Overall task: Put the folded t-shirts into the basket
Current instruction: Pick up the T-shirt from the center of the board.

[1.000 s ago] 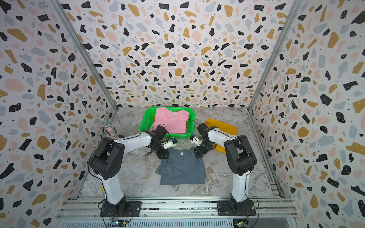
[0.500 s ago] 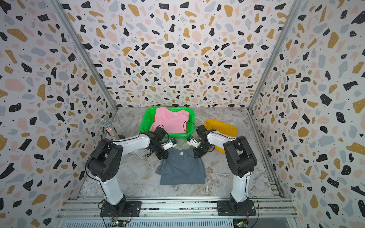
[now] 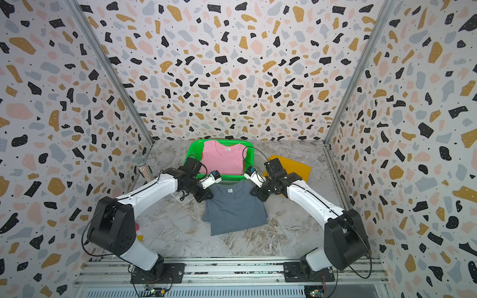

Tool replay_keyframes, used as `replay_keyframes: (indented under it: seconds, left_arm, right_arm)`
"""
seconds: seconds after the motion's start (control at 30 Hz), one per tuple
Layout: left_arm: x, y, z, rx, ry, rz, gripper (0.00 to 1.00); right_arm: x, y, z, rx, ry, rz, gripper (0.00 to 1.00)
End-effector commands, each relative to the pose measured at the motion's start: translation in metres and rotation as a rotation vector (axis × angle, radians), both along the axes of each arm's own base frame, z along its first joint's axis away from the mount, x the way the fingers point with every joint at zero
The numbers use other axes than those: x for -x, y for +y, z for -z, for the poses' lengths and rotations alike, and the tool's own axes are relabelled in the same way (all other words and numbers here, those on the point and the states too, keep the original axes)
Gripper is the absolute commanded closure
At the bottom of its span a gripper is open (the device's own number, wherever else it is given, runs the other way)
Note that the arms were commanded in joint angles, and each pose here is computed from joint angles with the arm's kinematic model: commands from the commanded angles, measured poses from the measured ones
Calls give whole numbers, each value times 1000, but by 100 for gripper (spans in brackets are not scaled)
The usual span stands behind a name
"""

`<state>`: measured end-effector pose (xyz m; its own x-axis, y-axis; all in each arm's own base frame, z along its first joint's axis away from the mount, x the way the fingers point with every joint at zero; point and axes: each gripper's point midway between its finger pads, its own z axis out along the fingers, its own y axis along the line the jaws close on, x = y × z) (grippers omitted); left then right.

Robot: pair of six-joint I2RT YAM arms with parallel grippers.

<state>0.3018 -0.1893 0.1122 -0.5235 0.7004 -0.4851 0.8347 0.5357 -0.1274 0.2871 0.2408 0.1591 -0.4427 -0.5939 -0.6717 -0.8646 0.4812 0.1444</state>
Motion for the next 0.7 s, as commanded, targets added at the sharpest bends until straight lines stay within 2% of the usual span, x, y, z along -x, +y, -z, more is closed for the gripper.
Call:
replay_keyframes:
  seconds: [0.0, 0.1, 0.27, 0.4, 0.53, 0.67]
  left_arm:
    - [3, 7, -41, 19, -67, 28, 100]
    - [-6, 17, -72, 3, -139, 4, 100]
    - [-40, 42, -112, -62, -268, -76, 100]
    - [-68, 57, -135, -96, -306, -130, 100]
    - [-96, 69, -149, -136, -338, -176, 100]
    - [-121, 76, -146, -163, -337, -204, 100]
  right_arm:
    - [-7, 14, -45, -95, -77, -12, 100]
    - [-16, 24, -70, -132, -112, 5, 100]
    - [-42, 39, -103, -164, -141, 80, 100]
    - [-66, 48, -120, -171, -152, 141, 100]
    - [-93, 54, -124, -158, -143, 204, 100]
    - [-118, 61, -114, -119, -131, 241, 100]
